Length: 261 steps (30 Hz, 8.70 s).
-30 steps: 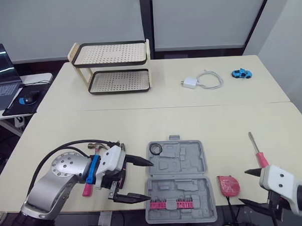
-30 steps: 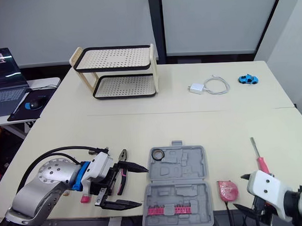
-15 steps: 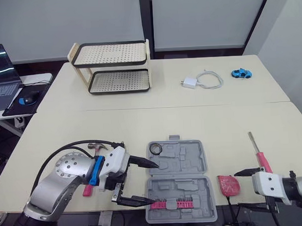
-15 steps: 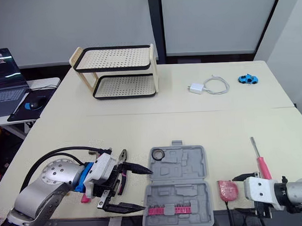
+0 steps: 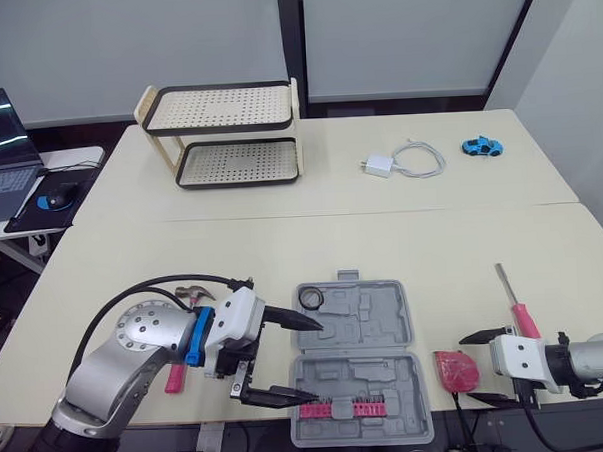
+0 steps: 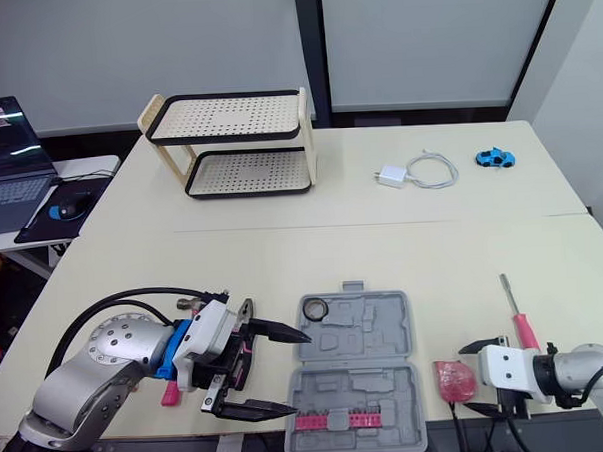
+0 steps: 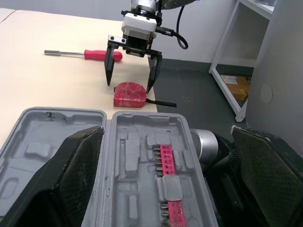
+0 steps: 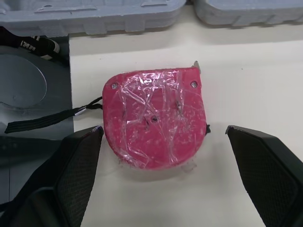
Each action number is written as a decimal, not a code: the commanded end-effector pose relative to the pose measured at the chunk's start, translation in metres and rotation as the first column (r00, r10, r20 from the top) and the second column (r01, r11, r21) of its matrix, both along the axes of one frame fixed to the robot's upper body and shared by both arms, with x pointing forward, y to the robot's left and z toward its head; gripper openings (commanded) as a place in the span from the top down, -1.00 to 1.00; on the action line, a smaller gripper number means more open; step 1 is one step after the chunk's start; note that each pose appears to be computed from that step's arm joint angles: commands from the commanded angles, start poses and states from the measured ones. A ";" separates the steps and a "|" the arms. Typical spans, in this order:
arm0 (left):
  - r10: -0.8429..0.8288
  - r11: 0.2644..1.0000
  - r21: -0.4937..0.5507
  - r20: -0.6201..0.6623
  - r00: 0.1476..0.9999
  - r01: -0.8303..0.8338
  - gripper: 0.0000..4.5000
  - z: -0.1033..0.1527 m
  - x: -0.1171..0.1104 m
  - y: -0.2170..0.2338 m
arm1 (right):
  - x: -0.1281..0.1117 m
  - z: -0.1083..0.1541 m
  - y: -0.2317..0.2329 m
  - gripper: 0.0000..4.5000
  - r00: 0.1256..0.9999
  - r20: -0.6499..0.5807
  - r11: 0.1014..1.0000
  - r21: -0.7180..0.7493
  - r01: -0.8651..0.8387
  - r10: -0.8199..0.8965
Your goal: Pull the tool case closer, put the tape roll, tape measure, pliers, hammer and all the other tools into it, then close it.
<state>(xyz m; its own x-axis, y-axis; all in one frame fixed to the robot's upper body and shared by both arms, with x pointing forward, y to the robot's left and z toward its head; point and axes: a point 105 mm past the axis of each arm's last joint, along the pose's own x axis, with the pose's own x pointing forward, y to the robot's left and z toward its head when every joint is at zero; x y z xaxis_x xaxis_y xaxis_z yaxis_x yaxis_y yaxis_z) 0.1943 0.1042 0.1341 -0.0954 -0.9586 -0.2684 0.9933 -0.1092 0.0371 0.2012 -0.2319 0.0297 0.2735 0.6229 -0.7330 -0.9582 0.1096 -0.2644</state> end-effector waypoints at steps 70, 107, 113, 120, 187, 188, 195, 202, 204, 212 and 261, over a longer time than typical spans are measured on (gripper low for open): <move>0.241 0.963 0.085 0.156 0.958 -0.256 -1.00 -0.011 0.053 0.025 | 0.109 0.063 0.117 -0.42 0.998 0.001 0.935 -0.350 -0.058 0.062; 0.226 0.969 0.069 0.149 0.963 -0.238 -1.00 -0.008 0.046 0.019 | 0.094 0.097 0.137 -0.92 0.992 0.080 0.994 -0.059 -0.092 0.096; 0.226 0.968 0.072 0.148 0.963 -0.239 -1.00 -0.008 0.046 0.021 | 0.090 0.086 0.131 -0.09 0.995 0.078 0.997 -0.023 -0.067 0.069; 0.221 0.969 0.074 0.149 0.964 -0.234 -1.00 -0.007 0.046 0.022 | 0.093 0.085 0.131 0.54 0.994 0.104 0.999 0.036 -0.039 0.035; 0.957 -0.282 -0.026 0.069 -0.283 -0.959 -1.00 -0.038 0.015 0.344 | -0.015 0.097 -0.139 0.54 0.517 0.343 0.608 0.260 0.750 -0.784; 0.950 -0.308 -0.015 0.054 -0.308 -0.951 -1.00 -0.043 0.010 0.346 | -0.018 0.093 -0.142 0.54 0.507 0.336 0.594 0.256 0.762 -0.794; 0.919 -0.394 0.039 -0.004 -0.394 -0.918 -1.00 -0.065 -0.007 0.349 | -0.023 0.085 -0.151 -0.19 0.483 0.279 0.551 0.272 0.789 -0.830; 0.928 -0.371 0.047 -0.016 -0.372 -0.927 -1.00 -0.064 -0.006 0.342 | -0.010 0.101 -0.137 -0.99 0.570 0.295 0.639 0.260 0.724 -0.766; 0.936 -0.350 0.050 -0.008 -0.351 -0.935 -1.00 -0.061 -0.007 0.340 | -0.007 0.107 -0.126 -0.99 0.627 0.297 0.692 0.238 0.682 -0.720; 0.985 -0.139 0.134 0.121 -0.123 -0.981 -1.00 -0.048 -0.021 0.325 | 0.013 0.148 -0.066 -0.99 0.858 0.271 0.900 0.153 0.409 -0.436; 0.960 0.165 0.276 0.174 0.218 -0.947 -1.00 -0.008 -0.012 0.320 | 0.011 0.164 -0.085 -0.99 0.957 0.165 0.964 -0.084 0.254 -0.237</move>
<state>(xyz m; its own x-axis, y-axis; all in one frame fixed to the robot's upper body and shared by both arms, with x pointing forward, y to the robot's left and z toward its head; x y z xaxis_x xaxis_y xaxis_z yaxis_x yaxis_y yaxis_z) 0.1780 0.4263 0.1123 0.7813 -0.2106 -0.5875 0.3616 0.9200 0.1512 0.2085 -0.3294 0.1804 0.5025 0.4146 -0.7587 -0.8597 0.3328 -0.3875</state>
